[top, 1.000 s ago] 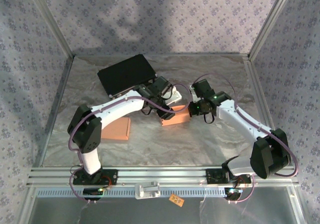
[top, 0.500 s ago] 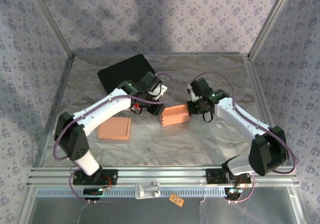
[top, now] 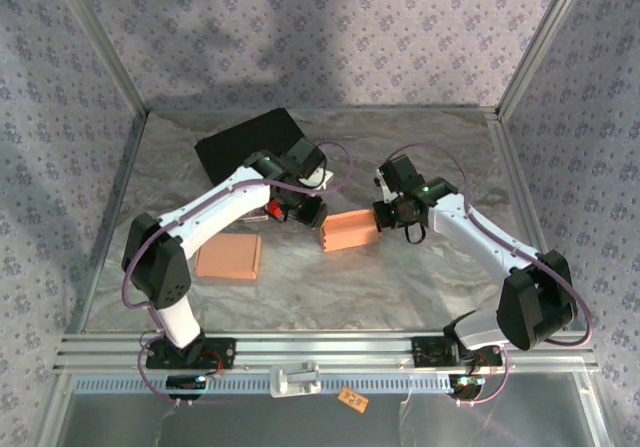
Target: Fold the paper box
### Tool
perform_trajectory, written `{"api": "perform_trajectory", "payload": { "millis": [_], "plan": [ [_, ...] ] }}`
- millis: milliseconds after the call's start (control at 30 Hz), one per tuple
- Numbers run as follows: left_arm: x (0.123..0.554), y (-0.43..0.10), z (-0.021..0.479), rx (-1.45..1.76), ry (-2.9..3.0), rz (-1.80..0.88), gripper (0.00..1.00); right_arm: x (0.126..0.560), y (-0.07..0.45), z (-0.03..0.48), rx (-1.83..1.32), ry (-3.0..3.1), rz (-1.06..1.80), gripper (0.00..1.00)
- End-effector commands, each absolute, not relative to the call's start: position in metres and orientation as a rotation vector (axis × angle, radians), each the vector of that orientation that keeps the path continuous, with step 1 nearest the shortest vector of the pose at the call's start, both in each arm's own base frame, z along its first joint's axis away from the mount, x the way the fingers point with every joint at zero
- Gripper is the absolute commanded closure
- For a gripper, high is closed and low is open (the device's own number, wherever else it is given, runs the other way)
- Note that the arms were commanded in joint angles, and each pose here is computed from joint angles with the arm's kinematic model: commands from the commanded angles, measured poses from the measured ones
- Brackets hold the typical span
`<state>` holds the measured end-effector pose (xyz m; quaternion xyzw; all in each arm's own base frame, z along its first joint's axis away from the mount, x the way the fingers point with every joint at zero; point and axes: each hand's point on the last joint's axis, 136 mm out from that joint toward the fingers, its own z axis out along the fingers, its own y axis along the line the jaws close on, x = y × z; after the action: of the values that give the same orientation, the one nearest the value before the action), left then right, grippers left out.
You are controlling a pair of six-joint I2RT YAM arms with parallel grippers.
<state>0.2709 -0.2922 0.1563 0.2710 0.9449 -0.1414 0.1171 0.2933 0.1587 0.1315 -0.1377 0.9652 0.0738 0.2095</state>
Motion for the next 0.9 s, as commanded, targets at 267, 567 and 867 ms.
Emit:
{"api": "perform_trajectory", "payload": {
  "millis": [267,567,867],
  "plan": [
    [0.273,-0.304,0.15,0.847,2.78,-0.416,0.77,0.291,0.158,0.134,-0.367,2.701,0.19,1.0],
    [0.274,-0.308,0.151,0.833,2.778,-0.434,0.9,0.291,0.158,0.132,-0.354,2.703,0.188,1.0],
    [0.267,-0.315,0.151,0.608,2.894,-0.53,1.0,0.29,0.159,0.133,-0.317,2.693,0.161,1.0]
  ]
}}
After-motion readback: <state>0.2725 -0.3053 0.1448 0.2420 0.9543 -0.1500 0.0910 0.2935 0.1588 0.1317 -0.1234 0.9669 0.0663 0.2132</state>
